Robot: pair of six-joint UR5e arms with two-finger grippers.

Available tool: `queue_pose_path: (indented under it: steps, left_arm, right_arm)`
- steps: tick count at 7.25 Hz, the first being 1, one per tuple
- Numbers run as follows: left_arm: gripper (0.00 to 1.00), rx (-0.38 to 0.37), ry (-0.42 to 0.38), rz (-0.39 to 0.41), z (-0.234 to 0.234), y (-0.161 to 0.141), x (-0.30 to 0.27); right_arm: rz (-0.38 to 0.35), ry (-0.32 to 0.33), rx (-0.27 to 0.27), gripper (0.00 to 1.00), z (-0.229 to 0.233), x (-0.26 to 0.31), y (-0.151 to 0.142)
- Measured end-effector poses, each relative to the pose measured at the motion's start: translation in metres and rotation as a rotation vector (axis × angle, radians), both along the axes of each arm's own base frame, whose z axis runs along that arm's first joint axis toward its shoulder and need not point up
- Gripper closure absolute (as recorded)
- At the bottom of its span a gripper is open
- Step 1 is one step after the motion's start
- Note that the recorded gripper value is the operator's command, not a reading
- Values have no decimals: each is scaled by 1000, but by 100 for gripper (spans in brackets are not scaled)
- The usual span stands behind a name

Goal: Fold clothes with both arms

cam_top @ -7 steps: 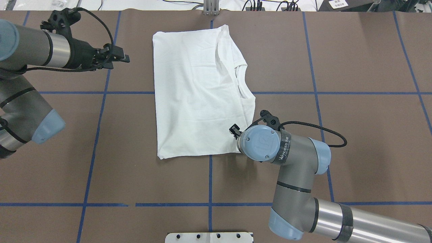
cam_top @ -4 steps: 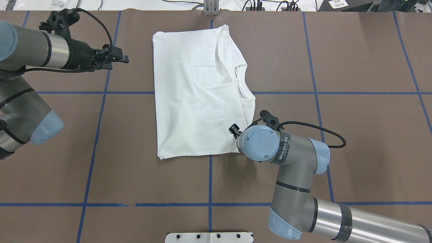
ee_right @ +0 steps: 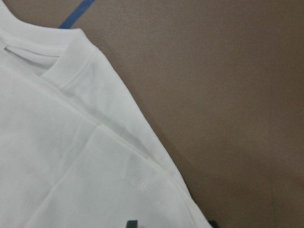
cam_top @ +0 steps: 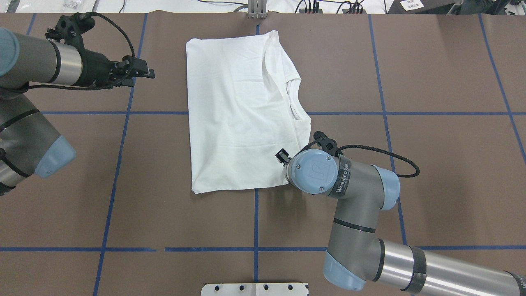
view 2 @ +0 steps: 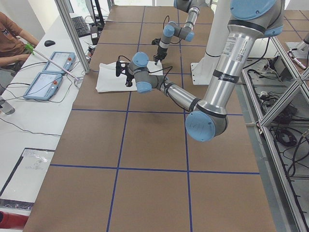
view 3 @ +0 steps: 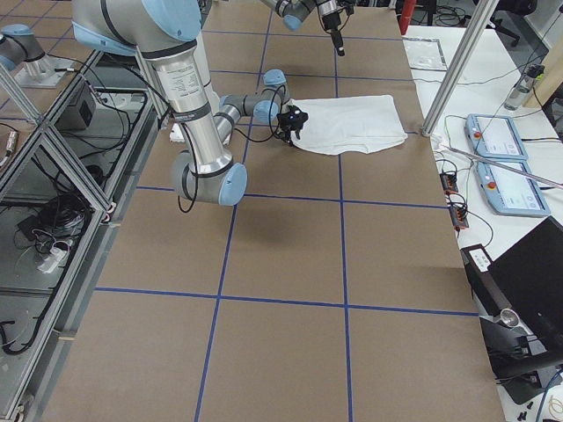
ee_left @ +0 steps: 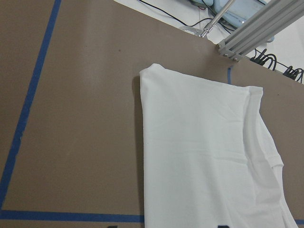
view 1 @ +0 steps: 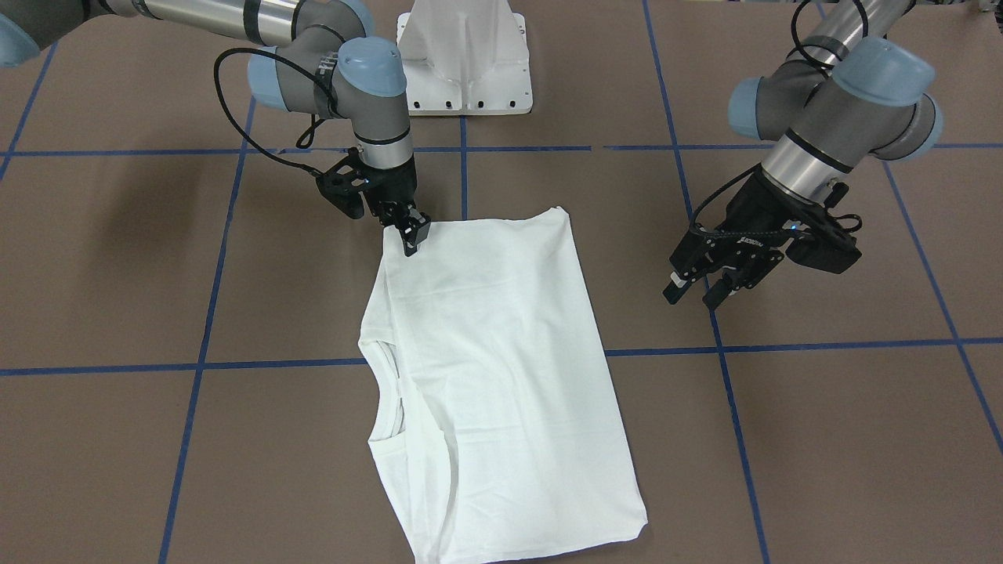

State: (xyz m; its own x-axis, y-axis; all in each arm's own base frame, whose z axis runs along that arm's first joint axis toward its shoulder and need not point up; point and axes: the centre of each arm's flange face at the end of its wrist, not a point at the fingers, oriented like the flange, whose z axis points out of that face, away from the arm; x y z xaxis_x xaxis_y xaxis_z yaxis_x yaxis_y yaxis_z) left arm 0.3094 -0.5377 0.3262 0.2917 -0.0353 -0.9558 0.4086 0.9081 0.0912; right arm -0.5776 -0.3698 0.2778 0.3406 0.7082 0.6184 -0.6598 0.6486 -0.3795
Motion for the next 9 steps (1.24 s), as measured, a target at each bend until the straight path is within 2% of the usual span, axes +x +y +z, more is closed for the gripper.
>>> queue_pose_path:
  steps: [6, 8, 9]
  left_arm:
    - [23, -1, 2, 0, 0, 2, -1]
    - [23, -56, 43, -10, -7, 6, 2]
    - [23, -101, 90, -9, -20, 18, 9]
  right_arm:
    - [-7, 13, -8, 100, -14, 16, 5]
    - [-11, 14, -11, 100, -22, 36, 16]
    - [-25, 12, -13, 100, -26, 45, 32]
